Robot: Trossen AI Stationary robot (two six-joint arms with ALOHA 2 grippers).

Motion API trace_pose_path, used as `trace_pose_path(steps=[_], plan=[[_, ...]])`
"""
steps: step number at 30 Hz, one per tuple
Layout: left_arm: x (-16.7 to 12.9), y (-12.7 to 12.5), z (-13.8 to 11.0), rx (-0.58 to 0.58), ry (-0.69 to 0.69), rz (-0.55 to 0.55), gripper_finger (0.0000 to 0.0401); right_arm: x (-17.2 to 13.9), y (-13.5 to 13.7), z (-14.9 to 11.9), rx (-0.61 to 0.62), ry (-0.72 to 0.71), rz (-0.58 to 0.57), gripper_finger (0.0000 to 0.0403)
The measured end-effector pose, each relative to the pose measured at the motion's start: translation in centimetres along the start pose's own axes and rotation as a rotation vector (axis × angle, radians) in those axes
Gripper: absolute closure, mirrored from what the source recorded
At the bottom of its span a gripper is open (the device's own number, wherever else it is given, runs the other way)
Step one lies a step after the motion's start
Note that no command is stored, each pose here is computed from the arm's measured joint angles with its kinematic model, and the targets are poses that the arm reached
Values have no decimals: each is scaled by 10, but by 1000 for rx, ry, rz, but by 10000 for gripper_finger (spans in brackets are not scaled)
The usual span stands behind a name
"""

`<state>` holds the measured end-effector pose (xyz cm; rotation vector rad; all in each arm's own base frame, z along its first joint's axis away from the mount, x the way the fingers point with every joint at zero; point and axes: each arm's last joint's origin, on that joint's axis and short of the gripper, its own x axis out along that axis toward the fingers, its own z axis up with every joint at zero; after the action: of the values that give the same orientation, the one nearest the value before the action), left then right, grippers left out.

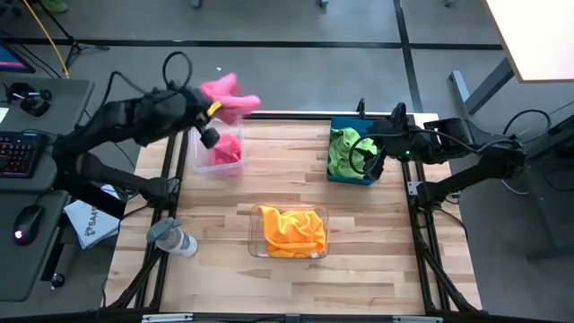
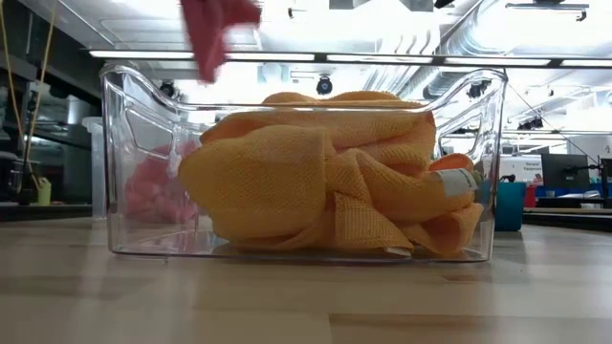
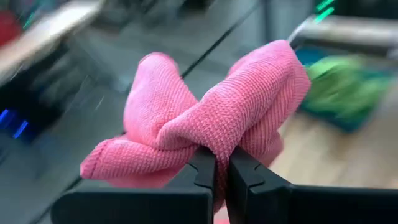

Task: Sort microfiber towel by color & place in baskets
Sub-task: Put the pink microfiber towel into the top transparent bin

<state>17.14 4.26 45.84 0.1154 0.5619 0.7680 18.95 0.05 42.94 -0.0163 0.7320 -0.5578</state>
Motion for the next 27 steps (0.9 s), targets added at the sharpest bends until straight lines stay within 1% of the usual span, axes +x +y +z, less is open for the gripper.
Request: trace_pose_path(steps=[2, 5, 8, 11, 14, 16, 18, 20, 22, 25, 27], plan=[[15, 10, -15, -29, 98, 59, 401, 0, 0, 0, 11, 0, 0, 100], [35, 15, -41, -95, 191, 55, 401, 0, 0, 0, 15, 0, 0, 100], [54, 11, -70, -147, 206, 40, 401, 0, 0, 0, 23, 0, -1, 100], [74, 2, -103, -207, 204, 67, 401, 0, 0, 0, 41, -2, -4, 100], [89, -4, -137, -279, 262, 163, 401, 0, 0, 0, 42, -2, -4, 100], [96, -6, -156, -354, 314, 255, 401, 0, 0, 0, 47, -2, -4, 100], [98, -7, -172, -446, 362, 325, 401, 0, 0, 0, 61, -2, -4, 100], [101, -10, -183, -495, 396, 347, 401, 0, 0, 0, 66, -3, -4, 100], [103, -13, -192, -485, 464, 328, 401, 0, 0, 0, 66, -3, -4, 100], [108, -17, -197, -457, 546, 304, 401, 0, 0, 0, 66, -3, -5, 100], [115, -21, -197, -433, 567, 236, 401, 0, 0, 0, 65, -4, -9, 100]])
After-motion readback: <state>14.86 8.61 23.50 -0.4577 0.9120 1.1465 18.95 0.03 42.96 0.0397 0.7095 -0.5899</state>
